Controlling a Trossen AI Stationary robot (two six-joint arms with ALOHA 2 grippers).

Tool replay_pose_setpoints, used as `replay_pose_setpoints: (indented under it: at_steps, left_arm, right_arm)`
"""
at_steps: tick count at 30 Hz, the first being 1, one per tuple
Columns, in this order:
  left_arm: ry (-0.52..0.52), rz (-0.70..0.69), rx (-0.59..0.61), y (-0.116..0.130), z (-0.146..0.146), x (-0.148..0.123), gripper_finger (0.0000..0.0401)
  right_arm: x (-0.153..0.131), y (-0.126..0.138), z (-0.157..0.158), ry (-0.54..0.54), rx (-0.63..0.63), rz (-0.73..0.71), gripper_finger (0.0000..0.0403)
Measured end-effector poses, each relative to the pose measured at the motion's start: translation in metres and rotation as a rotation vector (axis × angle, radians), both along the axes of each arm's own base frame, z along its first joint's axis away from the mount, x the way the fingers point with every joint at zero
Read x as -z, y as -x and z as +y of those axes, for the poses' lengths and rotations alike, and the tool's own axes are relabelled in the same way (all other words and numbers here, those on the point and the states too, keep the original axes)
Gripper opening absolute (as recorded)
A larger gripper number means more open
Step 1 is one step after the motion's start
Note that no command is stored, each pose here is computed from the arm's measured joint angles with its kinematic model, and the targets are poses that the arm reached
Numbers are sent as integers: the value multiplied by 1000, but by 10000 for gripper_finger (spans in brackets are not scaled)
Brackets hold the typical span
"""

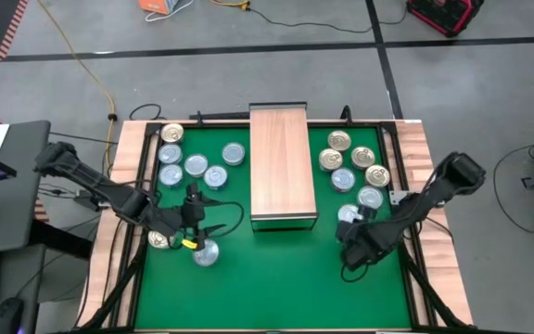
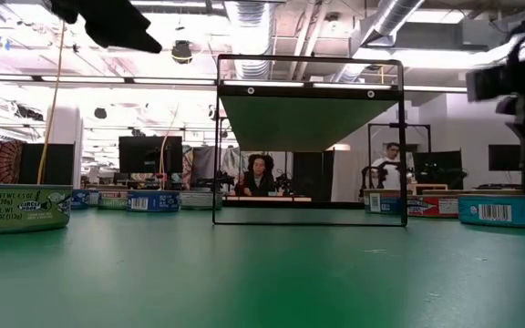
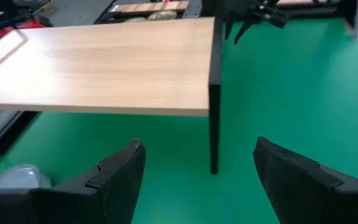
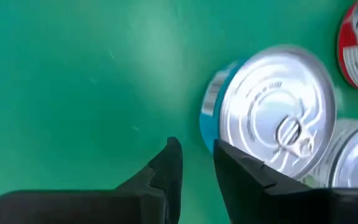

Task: Stack canned seafood by type on shelf
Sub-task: Put the light blue tuna can on the shelf

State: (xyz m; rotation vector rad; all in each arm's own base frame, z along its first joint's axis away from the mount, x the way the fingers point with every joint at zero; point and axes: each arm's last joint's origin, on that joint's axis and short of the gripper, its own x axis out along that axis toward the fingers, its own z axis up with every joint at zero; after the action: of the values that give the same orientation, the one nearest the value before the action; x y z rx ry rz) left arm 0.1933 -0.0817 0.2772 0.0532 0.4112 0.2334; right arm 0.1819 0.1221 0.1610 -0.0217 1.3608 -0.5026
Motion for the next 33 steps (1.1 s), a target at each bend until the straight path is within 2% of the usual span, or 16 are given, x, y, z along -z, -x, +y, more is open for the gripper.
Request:
replay_pose_setpoints:
  at_steps: [4,9,14,17,21,24,28,33]
  left_arm:
    - [-61,7,-30,-5,-1,4,288]
    - [-79,-6,-27,-8,-4,4,288]
    - [-44,-5,-26,-8,-4,5,288]
    - [32,31,56,-7,-7,7,288]
    - [191,159,300,-2,-18,14,288]
    - [286,231,407,6,-29,17,288]
    - [352,322,423,18,-40,23,288]
    - [397,391,358,30,-47,29,288]
  right_arm:
    - [14,5,6,94,8,58,122]
    - [16,9,17,128,-5,24,121]
    - [-3,15,24,151,-11,-112,121]
    - [-15,14,26,70,-3,-222,121]
    - [-33,-3,42,-147,-107,-452,121]
    - [-44,-23,55,-235,-250,-622,121]
    - [-43,-52,61,-224,-367,-758,121]
    - [-26,-81,56,-185,-403,-791,121]
